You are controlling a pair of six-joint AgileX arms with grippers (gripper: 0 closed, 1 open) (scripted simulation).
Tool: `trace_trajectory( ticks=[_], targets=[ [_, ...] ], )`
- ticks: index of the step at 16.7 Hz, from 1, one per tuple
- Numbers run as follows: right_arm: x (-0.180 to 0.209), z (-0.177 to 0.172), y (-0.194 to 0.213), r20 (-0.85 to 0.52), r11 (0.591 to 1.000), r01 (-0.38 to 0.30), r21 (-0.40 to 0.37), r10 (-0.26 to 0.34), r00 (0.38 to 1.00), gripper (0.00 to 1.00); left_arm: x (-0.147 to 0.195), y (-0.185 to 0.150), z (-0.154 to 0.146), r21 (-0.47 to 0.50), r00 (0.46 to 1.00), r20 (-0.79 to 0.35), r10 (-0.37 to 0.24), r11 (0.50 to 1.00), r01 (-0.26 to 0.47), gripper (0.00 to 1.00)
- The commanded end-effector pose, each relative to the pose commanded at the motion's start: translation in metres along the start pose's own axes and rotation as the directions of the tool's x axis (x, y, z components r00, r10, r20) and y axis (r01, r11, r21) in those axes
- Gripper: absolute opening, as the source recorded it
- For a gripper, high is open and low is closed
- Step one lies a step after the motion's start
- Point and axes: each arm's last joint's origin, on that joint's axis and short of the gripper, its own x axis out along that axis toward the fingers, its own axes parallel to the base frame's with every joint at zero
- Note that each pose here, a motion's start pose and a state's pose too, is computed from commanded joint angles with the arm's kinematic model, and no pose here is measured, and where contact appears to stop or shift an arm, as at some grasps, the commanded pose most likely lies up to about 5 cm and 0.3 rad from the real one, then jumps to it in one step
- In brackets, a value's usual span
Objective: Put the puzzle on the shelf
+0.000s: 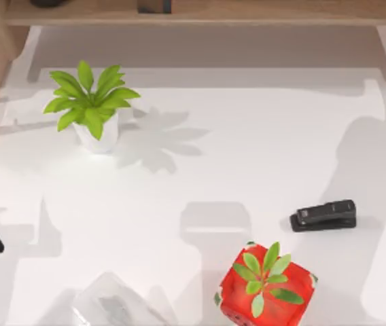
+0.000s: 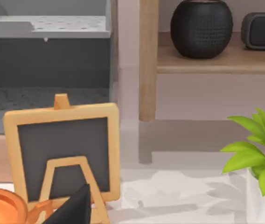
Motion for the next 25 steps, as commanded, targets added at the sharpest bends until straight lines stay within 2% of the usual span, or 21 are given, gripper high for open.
trace_trajectory(
  ticks=[10,20,25],
  targets=[
    [0.000,0.000,0.000,0.000,1.000,0.000,0.000,0.000,1.000,0.02,0.000,0.000,0.000,0.000,1.000,0.000,0.000,1.000,0.000,1.00],
    [-0.001,-0.001,-0.001,0.000,1.000,0.001,0.004,-0.001,1.000,0.00,0.000,0.000,0.000,0.000,1.000,0.000,0.000,1.000,0.000,1.00],
    [-0.018,0.002,0.000,-0.012,1.000,-0.008,-0.003,0.008,1.000,0.00,0.000,0.000,0.000,0.000,1.000,0.000,0.000,1.000,0.000,1.00]
  ],
)
